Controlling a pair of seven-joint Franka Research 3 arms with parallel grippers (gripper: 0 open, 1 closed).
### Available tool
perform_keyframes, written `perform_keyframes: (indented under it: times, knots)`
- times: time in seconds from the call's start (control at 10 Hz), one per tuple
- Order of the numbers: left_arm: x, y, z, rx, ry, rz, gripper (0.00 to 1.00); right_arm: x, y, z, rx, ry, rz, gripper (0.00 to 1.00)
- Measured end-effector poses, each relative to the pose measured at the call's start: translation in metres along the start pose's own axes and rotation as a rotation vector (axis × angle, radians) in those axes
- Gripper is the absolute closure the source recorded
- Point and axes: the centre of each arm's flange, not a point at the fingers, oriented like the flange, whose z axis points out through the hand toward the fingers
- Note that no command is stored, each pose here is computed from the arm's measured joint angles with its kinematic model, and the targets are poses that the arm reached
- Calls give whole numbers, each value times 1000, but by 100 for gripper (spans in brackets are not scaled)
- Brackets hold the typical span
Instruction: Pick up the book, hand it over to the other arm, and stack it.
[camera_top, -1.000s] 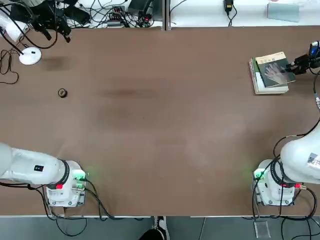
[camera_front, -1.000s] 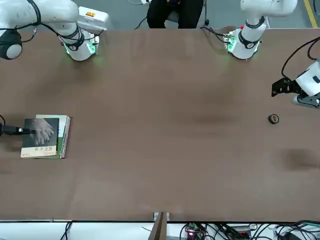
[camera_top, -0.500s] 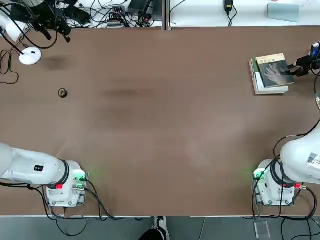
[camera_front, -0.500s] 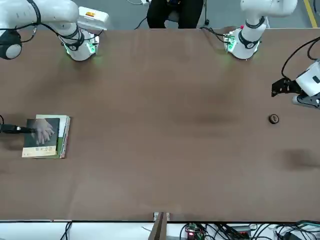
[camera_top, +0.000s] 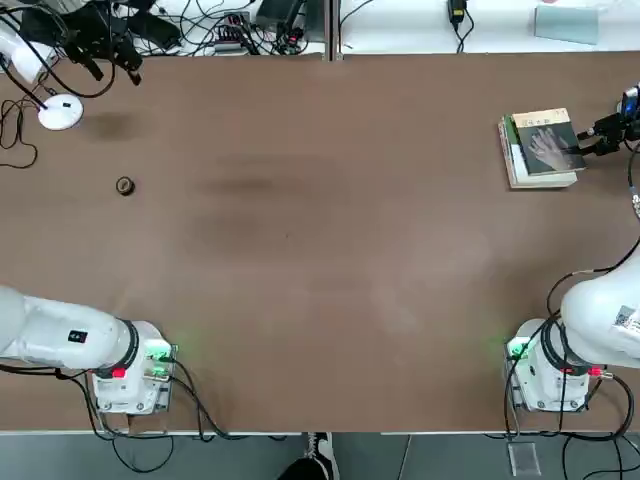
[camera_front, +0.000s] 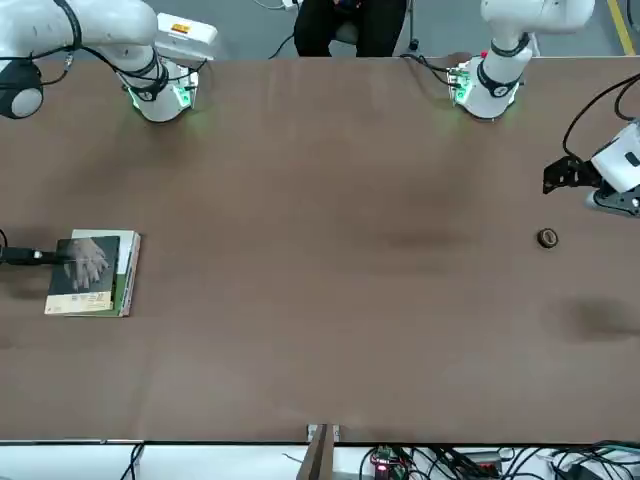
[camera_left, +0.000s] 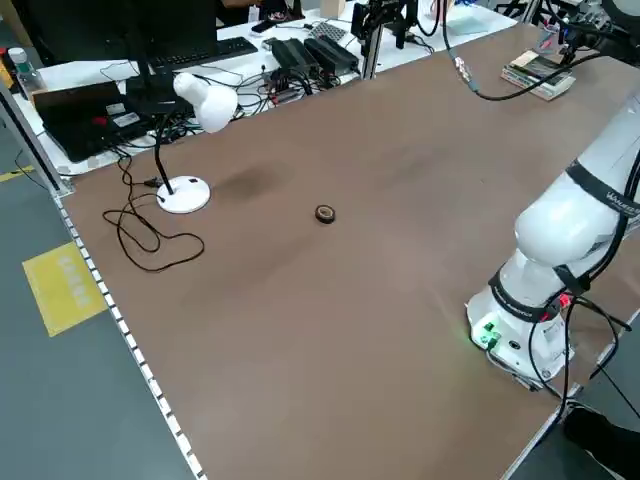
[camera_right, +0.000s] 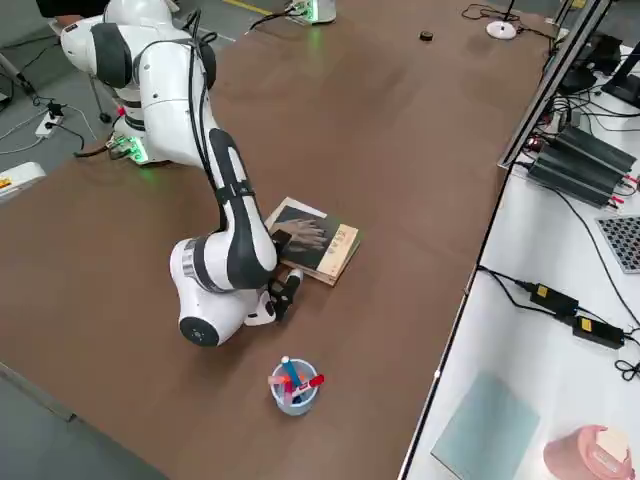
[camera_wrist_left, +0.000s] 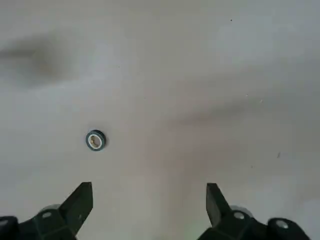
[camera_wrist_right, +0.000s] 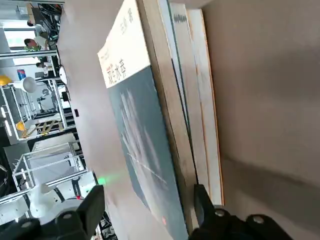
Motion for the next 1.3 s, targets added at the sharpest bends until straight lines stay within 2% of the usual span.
perform_keyframes:
  times: [0.9, 1.0, 1.2, 1.3]
  knots:
    - [0, 0, 0, 0, 0, 0, 0, -3, -3, -5, -12, -8, 1, 19]
    - [0, 0, 1, 0, 0, 0, 0, -4, -3, -8, -16, -5, 3, 16]
    - [0, 0, 1, 0, 0, 0, 0, -8, -3, -17, -23, 8, 7, 2]
    - [0, 0, 1, 0, 0, 0, 0, -12, -2, -23, -29, 14, 11, 0]
